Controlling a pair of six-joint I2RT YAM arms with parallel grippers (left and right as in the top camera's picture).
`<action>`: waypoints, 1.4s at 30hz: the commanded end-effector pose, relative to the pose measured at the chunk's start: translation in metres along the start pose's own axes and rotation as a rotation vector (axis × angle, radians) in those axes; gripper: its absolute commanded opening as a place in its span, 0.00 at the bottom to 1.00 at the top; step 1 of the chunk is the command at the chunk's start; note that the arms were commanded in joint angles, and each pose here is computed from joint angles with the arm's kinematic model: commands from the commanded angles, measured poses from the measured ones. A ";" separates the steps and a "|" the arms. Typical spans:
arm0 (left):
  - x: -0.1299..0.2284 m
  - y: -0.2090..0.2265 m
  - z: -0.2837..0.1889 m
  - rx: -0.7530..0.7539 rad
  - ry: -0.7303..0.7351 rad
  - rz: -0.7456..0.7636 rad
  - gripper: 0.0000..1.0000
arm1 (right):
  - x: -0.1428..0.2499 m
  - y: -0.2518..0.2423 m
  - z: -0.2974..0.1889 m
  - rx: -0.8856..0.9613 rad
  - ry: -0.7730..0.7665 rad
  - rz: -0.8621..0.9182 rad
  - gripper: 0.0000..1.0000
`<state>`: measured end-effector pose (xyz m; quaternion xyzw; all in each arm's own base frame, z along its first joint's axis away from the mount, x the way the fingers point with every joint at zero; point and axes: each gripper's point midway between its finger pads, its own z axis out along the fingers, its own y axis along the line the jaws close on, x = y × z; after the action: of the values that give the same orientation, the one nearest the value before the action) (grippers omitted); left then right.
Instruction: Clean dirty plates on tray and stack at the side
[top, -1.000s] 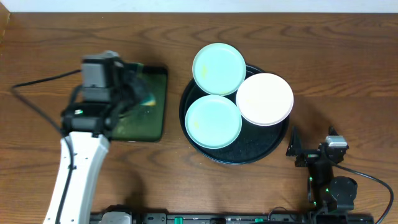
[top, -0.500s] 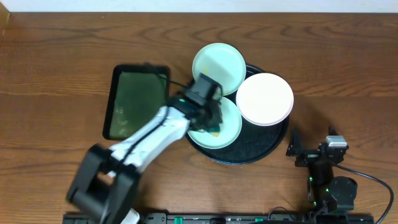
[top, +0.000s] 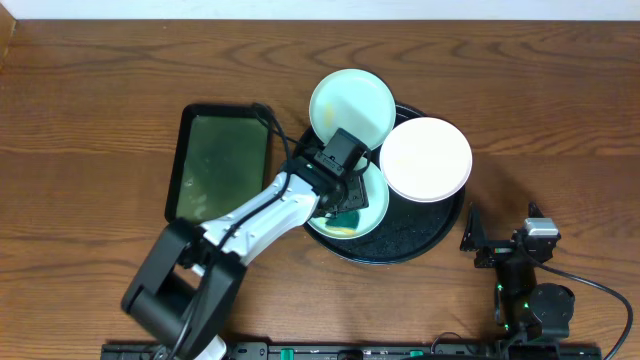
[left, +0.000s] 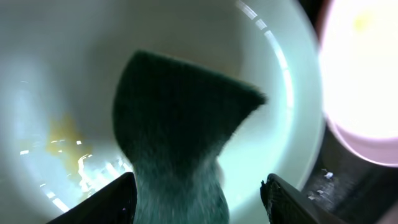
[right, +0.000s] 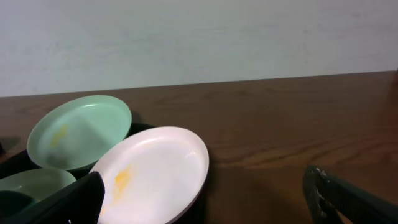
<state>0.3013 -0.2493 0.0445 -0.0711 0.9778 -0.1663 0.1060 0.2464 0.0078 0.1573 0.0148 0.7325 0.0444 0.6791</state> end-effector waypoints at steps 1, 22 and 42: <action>-0.039 -0.013 -0.056 0.086 -0.148 0.003 0.66 | 0.000 0.002 0.000 -0.008 -0.001 -0.014 0.99; -0.063 0.171 -0.223 -0.140 -0.439 -0.485 0.79 | -0.067 0.023 -0.011 -0.148 -0.261 0.205 0.99; -0.064 0.174 -0.213 -0.162 -0.410 -0.496 0.79 | -0.166 0.140 -0.011 -0.763 0.434 0.241 0.99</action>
<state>0.2942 -0.0134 0.1918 -0.3455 0.9000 -0.1004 0.2460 0.2592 0.0872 0.3377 -0.0762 0.7974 0.2667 0.5359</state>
